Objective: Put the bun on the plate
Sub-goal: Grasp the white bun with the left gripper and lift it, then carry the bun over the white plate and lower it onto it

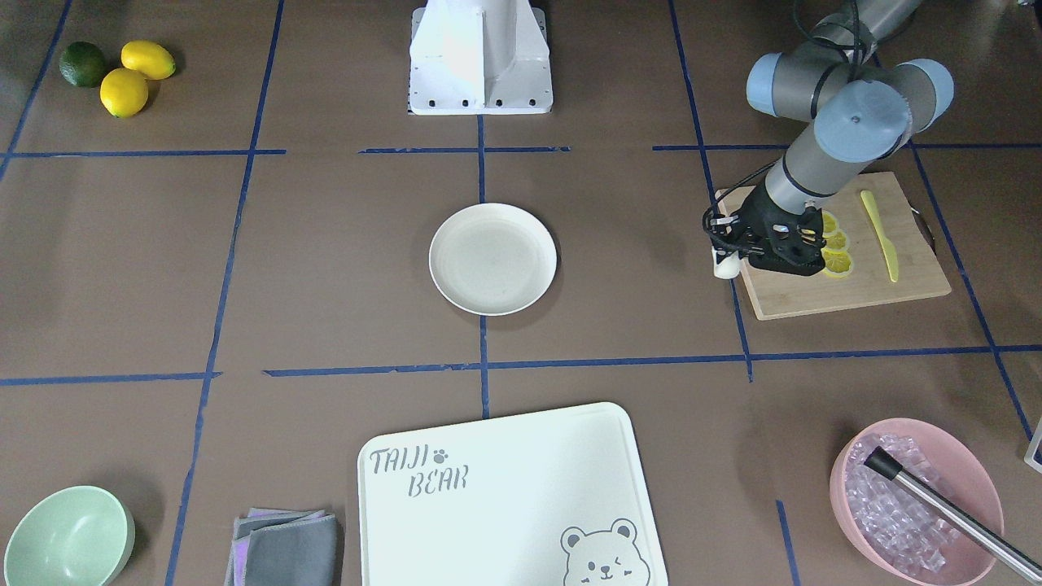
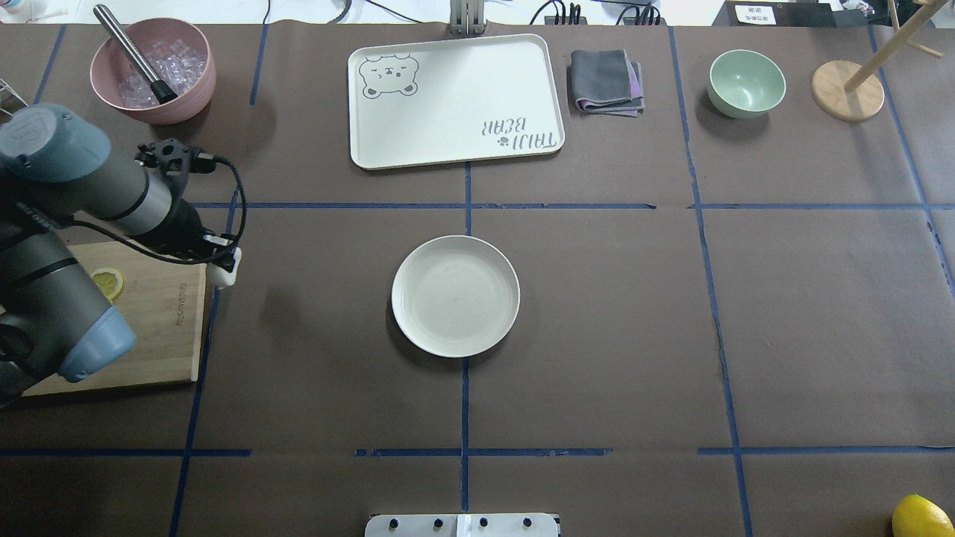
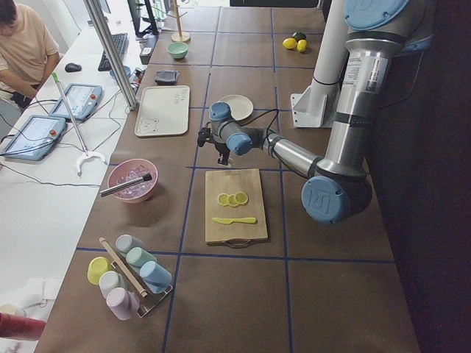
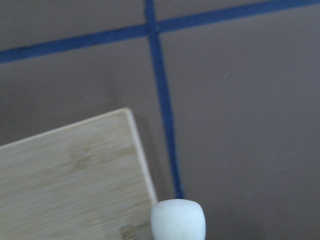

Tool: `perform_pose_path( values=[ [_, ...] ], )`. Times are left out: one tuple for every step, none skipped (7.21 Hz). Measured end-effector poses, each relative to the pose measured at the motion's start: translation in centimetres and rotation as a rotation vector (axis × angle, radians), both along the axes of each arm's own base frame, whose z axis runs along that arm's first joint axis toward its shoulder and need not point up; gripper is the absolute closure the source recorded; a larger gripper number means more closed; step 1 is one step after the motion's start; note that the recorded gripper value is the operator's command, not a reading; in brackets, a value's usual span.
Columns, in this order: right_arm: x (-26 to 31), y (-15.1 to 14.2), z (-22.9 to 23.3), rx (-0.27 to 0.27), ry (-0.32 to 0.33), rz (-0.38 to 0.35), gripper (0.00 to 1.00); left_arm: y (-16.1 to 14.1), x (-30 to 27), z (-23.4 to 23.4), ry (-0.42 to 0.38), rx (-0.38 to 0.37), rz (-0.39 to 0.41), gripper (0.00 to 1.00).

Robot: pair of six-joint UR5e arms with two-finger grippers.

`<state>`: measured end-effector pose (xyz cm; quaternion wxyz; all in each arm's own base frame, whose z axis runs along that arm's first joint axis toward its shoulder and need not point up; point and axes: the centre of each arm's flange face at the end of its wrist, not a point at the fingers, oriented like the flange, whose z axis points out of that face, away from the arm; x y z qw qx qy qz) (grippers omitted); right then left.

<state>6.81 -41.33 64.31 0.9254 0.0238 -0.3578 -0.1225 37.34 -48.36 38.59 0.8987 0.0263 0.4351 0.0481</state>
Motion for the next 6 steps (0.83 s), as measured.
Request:
perform_pose_path(
  values=[
    [0.0,0.0,0.0,0.000,0.000,0.000,0.00,0.2,3.5,-4.6,0.004,-0.042,-0.036,0.74],
    [0.0,0.0,0.0,0.000,0.000,-0.001,0.00,1.2,8.0,-9.1,-0.001,-0.068,-0.080,0.73],
    [0.0,0.0,0.0,-0.001,0.000,-0.001,0.00,2.0,12.5,-13.2,0.004,-0.090,-0.119,0.71],
    [0.0,0.0,0.1,-0.001,0.000,0.000,0.00,2.1,16.3,-16.7,0.015,-0.116,-0.144,0.71],
    [0.0,0.0,0.0,-0.001,0.000,0.001,0.00,2.3,19.5,-19.3,0.020,-0.134,-0.149,0.71],
    [0.0,0.0,0.0,-0.001,0.000,0.001,0.00,3.2,21.8,-20.5,0.016,-0.139,-0.140,0.63]
  ],
)
